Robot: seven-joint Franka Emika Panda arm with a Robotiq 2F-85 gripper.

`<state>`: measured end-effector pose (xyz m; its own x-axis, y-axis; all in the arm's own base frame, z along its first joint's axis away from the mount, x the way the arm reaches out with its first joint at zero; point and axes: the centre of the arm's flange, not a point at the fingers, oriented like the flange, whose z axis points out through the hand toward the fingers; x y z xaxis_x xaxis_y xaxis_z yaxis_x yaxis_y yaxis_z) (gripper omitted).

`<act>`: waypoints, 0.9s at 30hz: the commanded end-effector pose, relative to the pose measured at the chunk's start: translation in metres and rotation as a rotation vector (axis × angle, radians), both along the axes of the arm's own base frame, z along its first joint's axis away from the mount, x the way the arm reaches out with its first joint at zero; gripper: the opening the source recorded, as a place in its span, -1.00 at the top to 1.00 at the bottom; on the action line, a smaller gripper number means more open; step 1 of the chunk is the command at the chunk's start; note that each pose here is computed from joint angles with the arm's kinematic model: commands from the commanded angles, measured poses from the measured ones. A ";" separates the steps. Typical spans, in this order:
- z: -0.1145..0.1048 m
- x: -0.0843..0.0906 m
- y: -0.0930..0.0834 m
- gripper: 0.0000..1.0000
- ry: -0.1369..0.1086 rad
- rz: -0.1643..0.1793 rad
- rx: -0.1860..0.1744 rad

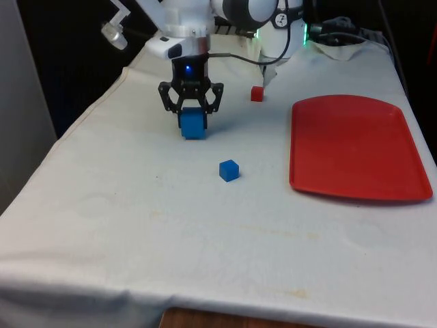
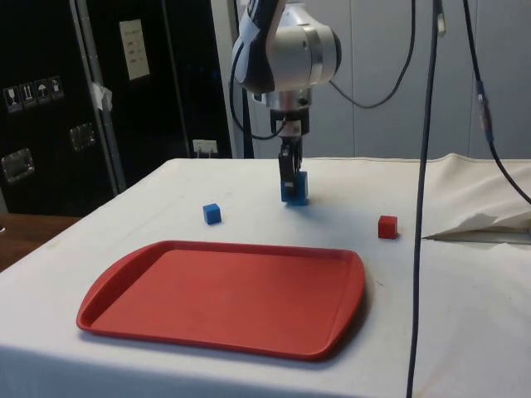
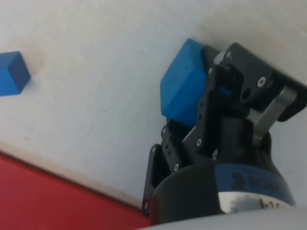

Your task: Pick up the largest block and place it onto the tray.

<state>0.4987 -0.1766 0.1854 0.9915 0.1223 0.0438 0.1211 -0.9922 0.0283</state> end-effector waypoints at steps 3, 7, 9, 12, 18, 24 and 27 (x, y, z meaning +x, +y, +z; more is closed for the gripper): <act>0.004 0.001 0.002 0.99 -0.003 0.003 0.002; 0.017 0.001 0.003 0.99 0.007 0.002 0.002; 0.024 0.002 0.004 0.99 0.005 0.005 0.006; 0.030 0.003 0.005 0.99 0.003 0.007 0.012; 0.043 0.006 0.007 0.99 0.002 0.012 0.021; 0.053 0.009 0.009 0.99 0.001 0.014 0.029; 0.061 0.010 0.011 0.99 0.001 0.019 0.036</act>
<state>0.5089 -0.1644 0.2421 0.9883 0.1409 0.0581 0.1420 -0.9897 -0.0159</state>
